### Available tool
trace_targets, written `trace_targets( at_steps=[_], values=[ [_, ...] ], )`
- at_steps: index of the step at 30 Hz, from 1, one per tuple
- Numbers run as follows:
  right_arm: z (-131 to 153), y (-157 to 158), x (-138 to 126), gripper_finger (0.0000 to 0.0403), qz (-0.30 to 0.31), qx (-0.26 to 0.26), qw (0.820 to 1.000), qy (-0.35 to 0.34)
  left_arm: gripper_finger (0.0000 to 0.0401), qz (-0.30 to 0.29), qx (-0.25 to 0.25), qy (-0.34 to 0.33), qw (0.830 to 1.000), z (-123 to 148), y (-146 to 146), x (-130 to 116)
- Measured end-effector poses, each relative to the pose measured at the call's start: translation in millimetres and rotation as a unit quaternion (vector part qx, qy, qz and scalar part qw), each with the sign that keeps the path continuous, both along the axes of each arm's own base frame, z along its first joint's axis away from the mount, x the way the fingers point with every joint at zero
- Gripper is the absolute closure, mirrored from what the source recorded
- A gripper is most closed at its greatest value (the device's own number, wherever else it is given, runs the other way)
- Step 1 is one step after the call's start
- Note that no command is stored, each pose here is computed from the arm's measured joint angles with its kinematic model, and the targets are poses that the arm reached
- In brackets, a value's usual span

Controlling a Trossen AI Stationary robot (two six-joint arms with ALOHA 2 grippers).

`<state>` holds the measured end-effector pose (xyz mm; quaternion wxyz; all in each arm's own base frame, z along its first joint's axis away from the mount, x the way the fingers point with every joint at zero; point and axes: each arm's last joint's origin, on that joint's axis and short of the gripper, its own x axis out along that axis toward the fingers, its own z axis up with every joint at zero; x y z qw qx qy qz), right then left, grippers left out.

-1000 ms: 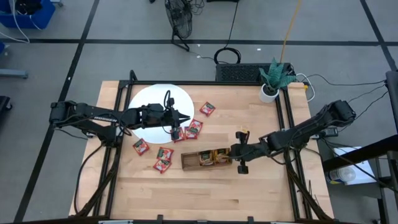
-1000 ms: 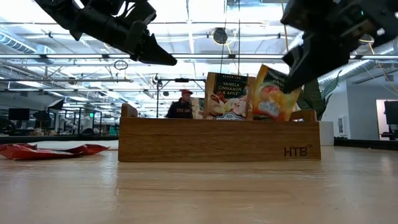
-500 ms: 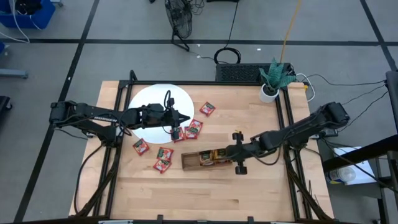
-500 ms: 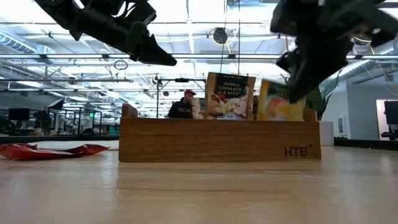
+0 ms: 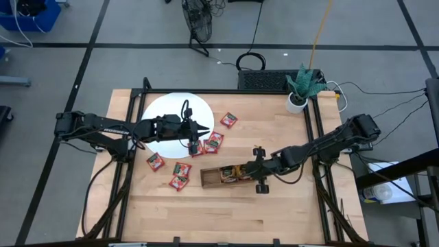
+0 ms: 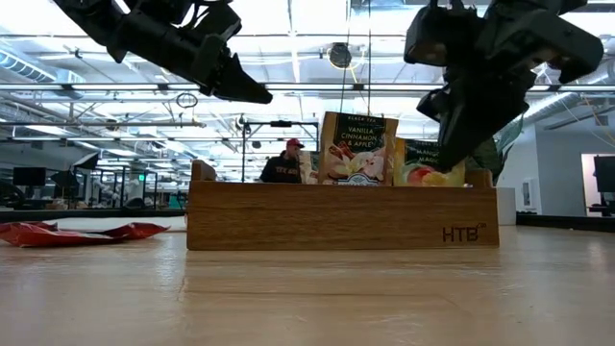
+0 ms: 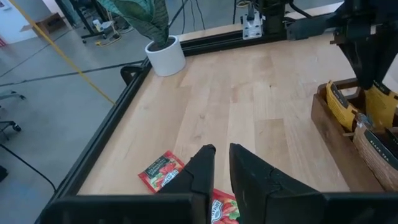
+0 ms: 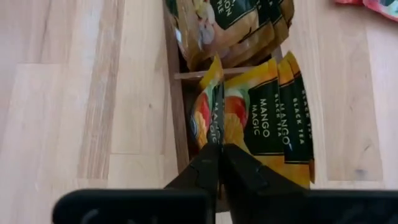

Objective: Pick & Place Tea
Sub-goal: Put the yellow tea bag into the right section of the wooden organizer, then put the red tea bag into the left section of the wooden organizer

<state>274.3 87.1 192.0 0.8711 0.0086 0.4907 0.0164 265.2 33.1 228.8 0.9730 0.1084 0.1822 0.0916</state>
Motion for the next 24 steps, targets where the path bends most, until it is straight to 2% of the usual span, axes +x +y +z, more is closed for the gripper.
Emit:
trace_targets(
  at_steps=[8, 13, 16, 20, 24],
  values=[
    [7, -4, 2, 0.0288, -0.009, 0.007, 1.0, -0.023, 0.0356, 0.0, 0.0, 0.002, 1.0, 0, 0, 0],
    [23, -8, -3, 0.0236, 0.007, 0.002, 0.998, -0.057, 0.0366, 0.0, -0.002, 0.007, 1.0, -1, 0, 0],
    [37, -15, -7, 0.022, 0.013, -0.041, 0.995, -0.092, 0.0363, 0.001, -0.004, 0.008, 1.0, -2, 0, -1],
    [55, -40, -4, 0.0212, -0.019, -0.128, 0.98, -0.15, 0.035, 0.012, -0.031, -0.003, 0.999, -1, 0, 0],
    [57, -87, 11, 0.0211, -0.069, -0.119, 0.974, -0.181, 0.0331, 0.024, -0.031, -0.003, 0.999, -1, 1, -1]
  ],
)
